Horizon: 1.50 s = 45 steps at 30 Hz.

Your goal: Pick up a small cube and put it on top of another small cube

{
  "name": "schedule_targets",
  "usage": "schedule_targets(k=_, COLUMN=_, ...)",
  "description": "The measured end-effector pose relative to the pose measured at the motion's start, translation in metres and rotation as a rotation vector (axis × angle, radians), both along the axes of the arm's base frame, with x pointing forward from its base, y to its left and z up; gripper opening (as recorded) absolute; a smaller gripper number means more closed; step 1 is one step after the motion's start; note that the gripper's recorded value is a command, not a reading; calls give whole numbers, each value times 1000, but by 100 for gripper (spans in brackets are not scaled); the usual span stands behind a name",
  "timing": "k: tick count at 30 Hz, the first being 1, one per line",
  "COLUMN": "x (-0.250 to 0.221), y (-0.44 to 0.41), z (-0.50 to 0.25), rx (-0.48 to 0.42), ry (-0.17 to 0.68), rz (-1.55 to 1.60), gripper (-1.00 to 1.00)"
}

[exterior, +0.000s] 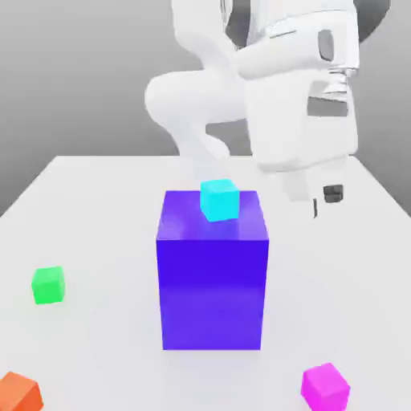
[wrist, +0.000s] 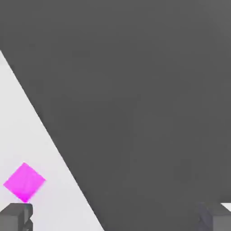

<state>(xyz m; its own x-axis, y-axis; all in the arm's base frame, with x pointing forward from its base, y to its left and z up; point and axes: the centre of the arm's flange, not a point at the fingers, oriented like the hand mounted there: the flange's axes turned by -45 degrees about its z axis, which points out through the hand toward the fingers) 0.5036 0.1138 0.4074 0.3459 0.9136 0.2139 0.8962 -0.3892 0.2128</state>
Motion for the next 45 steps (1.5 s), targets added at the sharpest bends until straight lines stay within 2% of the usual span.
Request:
schedule_targets(k=13, x=-21, y=55, z=-192, rx=-198, ry=199, rz=641, gripper=0)
schedule_targets(k=18, x=-26, y=59, z=-260, rx=-218, ry=225, rz=723, gripper=0)
schedule_targets(k=19, x=-27, y=59, z=-273, rx=-218, ry=225, rz=724, gripper=-100)
schedule_targets(k=26, x=-27, y=59, z=-275, rx=-218, ry=228, rz=725, gripper=-100)
schedule_targets(k=32, x=-24, y=48, z=-220, rx=-212, ry=233, rz=665, gripper=-100)
schedule_targets(k=39, x=0, y=-66, z=-212, rx=-194, ry=247, rz=334, gripper=-100)
schedule_targets(k=45, x=-8, y=-183, z=-204, rx=-191, ry=258, rz=97, gripper=-100)
